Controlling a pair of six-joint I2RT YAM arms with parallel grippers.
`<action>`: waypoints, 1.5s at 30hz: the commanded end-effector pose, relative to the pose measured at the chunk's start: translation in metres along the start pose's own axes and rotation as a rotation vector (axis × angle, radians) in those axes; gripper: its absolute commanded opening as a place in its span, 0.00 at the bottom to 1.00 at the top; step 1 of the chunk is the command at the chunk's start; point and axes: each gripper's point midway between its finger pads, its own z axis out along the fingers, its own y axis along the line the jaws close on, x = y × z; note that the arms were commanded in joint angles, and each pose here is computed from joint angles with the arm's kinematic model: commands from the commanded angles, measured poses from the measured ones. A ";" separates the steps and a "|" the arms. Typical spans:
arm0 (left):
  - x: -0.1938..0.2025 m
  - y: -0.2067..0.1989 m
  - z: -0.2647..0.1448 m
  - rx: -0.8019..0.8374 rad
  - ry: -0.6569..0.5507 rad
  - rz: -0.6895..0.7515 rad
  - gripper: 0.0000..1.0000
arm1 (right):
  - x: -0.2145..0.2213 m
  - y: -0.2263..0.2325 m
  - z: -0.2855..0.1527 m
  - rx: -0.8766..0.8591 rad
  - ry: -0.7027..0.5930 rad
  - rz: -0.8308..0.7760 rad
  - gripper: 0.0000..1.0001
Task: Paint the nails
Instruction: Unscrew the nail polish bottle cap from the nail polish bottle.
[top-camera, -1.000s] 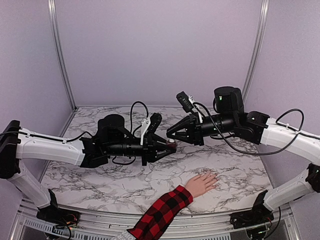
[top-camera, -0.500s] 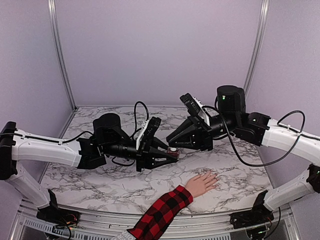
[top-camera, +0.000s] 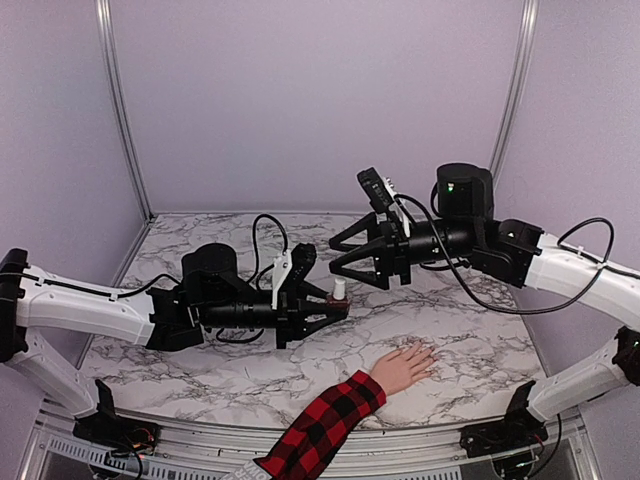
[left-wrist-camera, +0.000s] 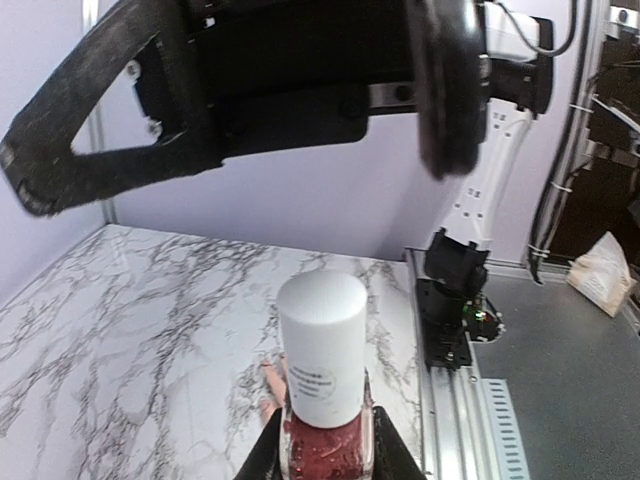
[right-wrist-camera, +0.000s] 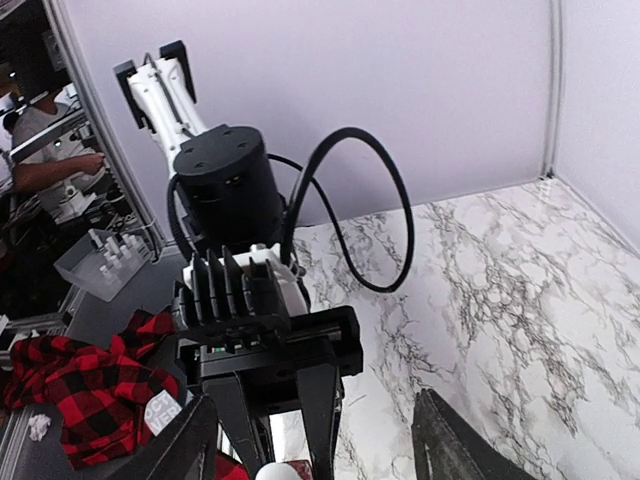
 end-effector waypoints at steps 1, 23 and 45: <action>-0.002 0.037 -0.009 -0.232 -0.005 -0.006 0.00 | -0.028 -0.030 -0.015 0.228 -0.057 0.071 0.67; 0.030 0.091 0.001 -0.503 0.099 -0.072 0.00 | 0.032 -0.088 -0.004 0.499 0.096 0.322 0.55; 0.038 0.102 0.014 -0.541 0.146 -0.076 0.00 | 0.058 -0.095 0.015 0.460 0.121 0.368 0.24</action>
